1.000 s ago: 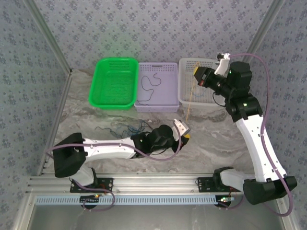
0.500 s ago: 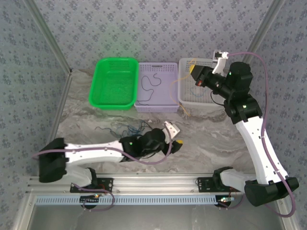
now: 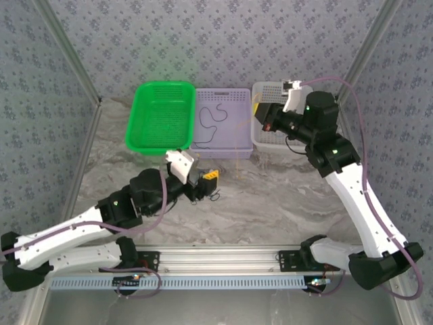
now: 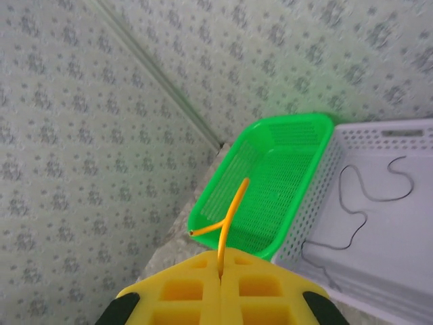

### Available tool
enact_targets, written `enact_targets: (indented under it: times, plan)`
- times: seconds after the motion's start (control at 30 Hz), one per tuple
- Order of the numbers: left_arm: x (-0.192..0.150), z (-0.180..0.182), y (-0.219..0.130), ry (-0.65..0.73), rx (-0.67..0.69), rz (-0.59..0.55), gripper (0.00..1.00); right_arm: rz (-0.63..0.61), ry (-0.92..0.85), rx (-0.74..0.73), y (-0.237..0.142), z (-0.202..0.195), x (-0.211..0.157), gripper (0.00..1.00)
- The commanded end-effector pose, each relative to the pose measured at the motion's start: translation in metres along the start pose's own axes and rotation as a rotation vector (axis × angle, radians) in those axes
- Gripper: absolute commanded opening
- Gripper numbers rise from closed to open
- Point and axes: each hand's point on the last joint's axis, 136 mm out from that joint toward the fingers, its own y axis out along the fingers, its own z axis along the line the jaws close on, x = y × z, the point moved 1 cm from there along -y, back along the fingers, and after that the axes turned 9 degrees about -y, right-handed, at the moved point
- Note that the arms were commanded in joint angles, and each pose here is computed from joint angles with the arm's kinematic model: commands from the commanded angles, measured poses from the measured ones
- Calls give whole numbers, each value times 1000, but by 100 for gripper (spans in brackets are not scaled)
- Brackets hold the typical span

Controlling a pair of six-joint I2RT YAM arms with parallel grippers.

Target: Untangle the cables

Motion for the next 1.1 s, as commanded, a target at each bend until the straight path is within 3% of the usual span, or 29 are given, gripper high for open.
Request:
enact_targets:
  times: [0.0,0.17,0.5,0.57,0.77,0.97,1.07]
  plan:
    - [8,6,8,44,-15,27,79,62,-29,-9,9,11,-14,0]
    - [13,8,27,153,-7,10,86,134,-28,40,22,33,-35,0]
    - [-1,41,46,266,67,24,83,257,-48,121,44,67,-70,0]
    - [-5,47,48,260,59,33,77,265,-46,128,47,70,-73,0]
    - [-17,46,53,233,7,74,45,260,-31,148,52,74,-72,0]
    - [-27,49,57,215,3,96,49,255,-22,165,56,78,-69,0]
    - [-29,54,58,202,7,104,39,248,-19,171,55,80,-66,0]
